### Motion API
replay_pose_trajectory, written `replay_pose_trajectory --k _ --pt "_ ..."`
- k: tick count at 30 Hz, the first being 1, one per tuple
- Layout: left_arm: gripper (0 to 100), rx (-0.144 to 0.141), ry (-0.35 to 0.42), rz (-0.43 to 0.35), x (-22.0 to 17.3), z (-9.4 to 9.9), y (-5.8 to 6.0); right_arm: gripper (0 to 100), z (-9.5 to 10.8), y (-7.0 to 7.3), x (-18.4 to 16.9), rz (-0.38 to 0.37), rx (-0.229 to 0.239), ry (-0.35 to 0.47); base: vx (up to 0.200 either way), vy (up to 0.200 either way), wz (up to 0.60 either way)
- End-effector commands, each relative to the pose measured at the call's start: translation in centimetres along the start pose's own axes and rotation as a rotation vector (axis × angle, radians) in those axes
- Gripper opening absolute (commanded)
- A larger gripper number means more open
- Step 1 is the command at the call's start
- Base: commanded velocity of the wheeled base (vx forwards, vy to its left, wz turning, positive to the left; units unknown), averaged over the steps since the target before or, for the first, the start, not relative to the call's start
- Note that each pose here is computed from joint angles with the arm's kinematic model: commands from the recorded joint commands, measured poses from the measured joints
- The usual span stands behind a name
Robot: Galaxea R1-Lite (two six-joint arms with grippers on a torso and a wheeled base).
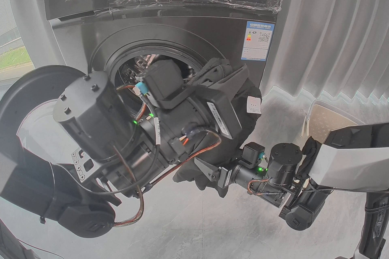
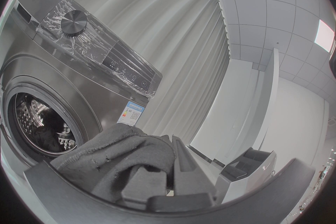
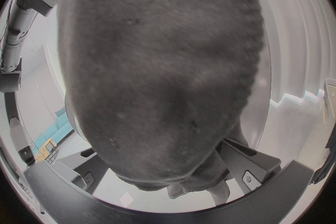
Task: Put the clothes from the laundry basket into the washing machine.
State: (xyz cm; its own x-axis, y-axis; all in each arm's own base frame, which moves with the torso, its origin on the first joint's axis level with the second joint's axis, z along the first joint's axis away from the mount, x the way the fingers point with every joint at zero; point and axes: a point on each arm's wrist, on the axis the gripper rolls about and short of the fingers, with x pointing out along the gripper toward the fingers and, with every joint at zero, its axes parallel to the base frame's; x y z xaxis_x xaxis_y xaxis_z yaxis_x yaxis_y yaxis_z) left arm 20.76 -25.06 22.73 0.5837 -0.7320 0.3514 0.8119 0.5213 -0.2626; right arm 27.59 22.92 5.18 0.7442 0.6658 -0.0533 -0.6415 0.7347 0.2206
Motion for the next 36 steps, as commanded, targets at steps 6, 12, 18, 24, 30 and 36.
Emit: replay_pose_trajectory --k 6,12,18,24,30,36 --pt "0 -0.01 -0.019 -0.017 -0.3 0.7 -0.6 100 -0.5 -0.2 1.6 0.019 -0.001 -0.021 0.0 0.0 0.0" --pt "0 -0.033 -0.021 -0.024 -0.3 0.8 -0.9 100 0.3 0.1 2.2 0.033 -0.004 -0.06 0.0 0.0 0.0" --pt "0 -0.054 -0.009 -0.015 -0.4 0.4 -0.9 100 0.9 0.0 2.7 0.033 -0.006 -0.091 0.0 0.0 0.0" --pt "0 -0.052 0.008 0.006 -0.6 -0.2 -0.5 0 1.1 -0.1 2.7 0.03 -0.006 -0.097 0.0 0.0 0.0" --pt "0 -0.05 -0.004 0.008 -0.5 0.1 -0.4 0 0.9 0.1 2.5 0.031 -0.007 -0.089 0.0 0.0 0.0" --pt "0 -0.019 -0.026 0.082 -0.3 0.8 2.3 0 1.3 1.0 0.4 0.045 -0.006 -0.054 0.0 0.0 0.0"
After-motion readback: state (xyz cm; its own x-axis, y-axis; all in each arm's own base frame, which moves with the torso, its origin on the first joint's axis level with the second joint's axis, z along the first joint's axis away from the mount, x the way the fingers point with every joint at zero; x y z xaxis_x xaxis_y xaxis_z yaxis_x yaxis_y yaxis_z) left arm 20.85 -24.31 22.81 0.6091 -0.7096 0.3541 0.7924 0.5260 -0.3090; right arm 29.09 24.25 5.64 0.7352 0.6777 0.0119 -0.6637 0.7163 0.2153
